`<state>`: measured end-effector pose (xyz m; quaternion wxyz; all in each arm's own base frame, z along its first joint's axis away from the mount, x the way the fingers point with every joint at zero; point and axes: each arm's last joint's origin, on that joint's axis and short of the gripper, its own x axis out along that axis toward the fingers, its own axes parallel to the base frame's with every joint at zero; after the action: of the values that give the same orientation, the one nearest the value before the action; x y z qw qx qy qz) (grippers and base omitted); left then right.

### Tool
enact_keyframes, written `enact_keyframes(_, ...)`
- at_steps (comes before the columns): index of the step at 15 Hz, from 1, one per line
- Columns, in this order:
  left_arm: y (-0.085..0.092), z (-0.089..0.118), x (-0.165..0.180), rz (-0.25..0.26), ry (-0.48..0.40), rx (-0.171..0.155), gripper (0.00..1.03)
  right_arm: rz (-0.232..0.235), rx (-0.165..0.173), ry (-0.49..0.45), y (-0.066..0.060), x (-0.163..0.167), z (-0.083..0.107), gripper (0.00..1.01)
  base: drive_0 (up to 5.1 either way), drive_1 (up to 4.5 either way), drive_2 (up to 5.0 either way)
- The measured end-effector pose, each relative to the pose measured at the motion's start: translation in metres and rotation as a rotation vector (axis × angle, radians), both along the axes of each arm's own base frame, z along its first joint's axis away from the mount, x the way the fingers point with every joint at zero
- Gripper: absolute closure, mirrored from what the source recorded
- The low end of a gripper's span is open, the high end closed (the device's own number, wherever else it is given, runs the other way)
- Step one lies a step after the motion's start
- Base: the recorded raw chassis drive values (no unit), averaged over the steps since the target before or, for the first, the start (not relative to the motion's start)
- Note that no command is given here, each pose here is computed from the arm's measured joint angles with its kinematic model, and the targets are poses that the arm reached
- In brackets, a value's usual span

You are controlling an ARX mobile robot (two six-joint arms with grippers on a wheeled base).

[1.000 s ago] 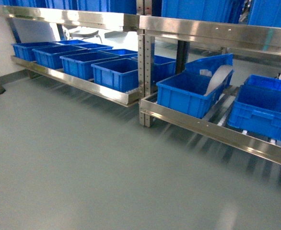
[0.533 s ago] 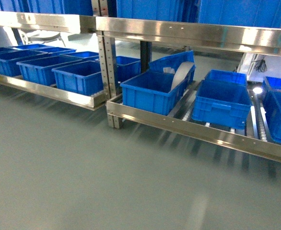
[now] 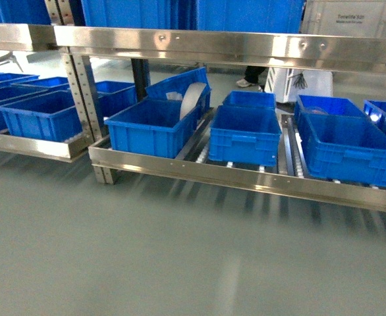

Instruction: Sort blue parts and orange caps into right shelf containers

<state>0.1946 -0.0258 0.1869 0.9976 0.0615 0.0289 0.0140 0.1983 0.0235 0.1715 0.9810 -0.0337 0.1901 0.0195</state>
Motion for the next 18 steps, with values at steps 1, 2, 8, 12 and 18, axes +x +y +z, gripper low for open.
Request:
enact_keyframes(1, 0.0, 0.0, 0.0, 0.0, 0.0, 0.0, 0.59, 0.0, 0.0, 0.0, 0.0, 0.0, 0.0, 0.59, -1.7, -1.75, -1.7)
enact_keyframes(2, 0.0, 0.0, 0.0, 0.0, 0.0, 0.0, 0.59, 0.0, 0.0, 0.0, 0.0, 0.0, 0.0001, 0.59, -1.6, -1.6, -1.6)
enact_keyframes(8, 0.0, 0.0, 0.0, 0.0, 0.0, 0.0, 0.59, 0.0, 0.0, 0.0, 0.0, 0.0, 0.0001, 0.59, -1.6, -1.62, -1.6)
enact_keyframes(12, -0.0005, -0.0001, -0.0001, -0.005, 0.001, 0.0, 0.59, -0.003, 0.0, -0.002, -0.0002, -0.0001, 0.0003, 0.59, -0.2, -0.2, -0.2)
enact_keyframes(18, -0.0002, 0.0, 0.0, -0.002, 0.0, 0.0, 0.59, -0.001, 0.0, -0.002, -0.0002, -0.0001, 0.0003, 0.59, 0.0, 0.0, 0.0)
